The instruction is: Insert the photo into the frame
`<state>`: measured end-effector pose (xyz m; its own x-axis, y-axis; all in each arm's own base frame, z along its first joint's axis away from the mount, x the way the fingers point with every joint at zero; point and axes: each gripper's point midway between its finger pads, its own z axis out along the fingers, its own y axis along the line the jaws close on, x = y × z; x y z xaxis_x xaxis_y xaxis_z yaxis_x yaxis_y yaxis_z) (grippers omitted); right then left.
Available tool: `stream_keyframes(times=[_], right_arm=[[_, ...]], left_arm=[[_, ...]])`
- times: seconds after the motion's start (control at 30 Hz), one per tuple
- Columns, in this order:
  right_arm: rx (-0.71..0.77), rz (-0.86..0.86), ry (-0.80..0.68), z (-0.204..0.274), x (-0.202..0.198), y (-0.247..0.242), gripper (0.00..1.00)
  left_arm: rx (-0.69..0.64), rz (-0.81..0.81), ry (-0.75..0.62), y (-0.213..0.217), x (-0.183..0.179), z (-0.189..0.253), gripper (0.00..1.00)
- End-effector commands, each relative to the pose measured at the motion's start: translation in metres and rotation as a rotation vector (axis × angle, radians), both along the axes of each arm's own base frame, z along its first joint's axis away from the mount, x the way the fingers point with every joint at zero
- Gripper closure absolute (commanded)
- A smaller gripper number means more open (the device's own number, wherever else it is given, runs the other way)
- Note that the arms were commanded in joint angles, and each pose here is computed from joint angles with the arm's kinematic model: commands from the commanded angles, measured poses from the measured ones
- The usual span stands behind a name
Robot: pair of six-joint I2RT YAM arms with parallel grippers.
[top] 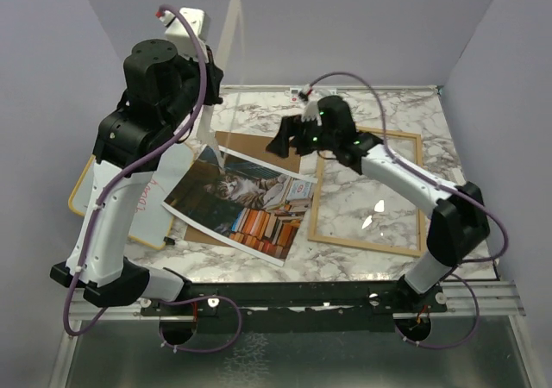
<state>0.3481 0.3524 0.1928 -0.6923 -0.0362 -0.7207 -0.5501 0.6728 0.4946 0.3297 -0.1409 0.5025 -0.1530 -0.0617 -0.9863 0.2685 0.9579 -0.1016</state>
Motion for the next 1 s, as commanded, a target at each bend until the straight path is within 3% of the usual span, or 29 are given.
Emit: stream_keyframes(times=[0.0, 0.3, 0.53, 0.77, 0.97], right_arm=[[0.089, -0.043, -0.263, 0.07, 0.04, -0.049, 0.12], [-0.015, 0.113, -0.652, 0.152, 0.042, -0.082, 0.06], [-0.08, 0.034, -0.805, 0.205, 0.05, -0.114, 0.06], [-0.058, 0.163, -0.928, 0.242, 0.017, -0.11, 0.06], [-0.105, 0.28, -0.962, 0.24, 0.031, -0.098, 0.07]], left_arm=[[0.04, -0.319, -0.032, -0.044, -0.025, 0.002, 1.0], [0.082, -0.514, -0.107, -0.065, -0.047, 0.015, 1.0], [0.148, -0.508, -0.166, -0.058, -0.05, 0.021, 1.0], [0.209, -0.521, -0.211, -0.056, -0.05, 0.023, 1.0], [0.258, -0.589, -0.275, -0.058, -0.065, 0.026, 1.0]])
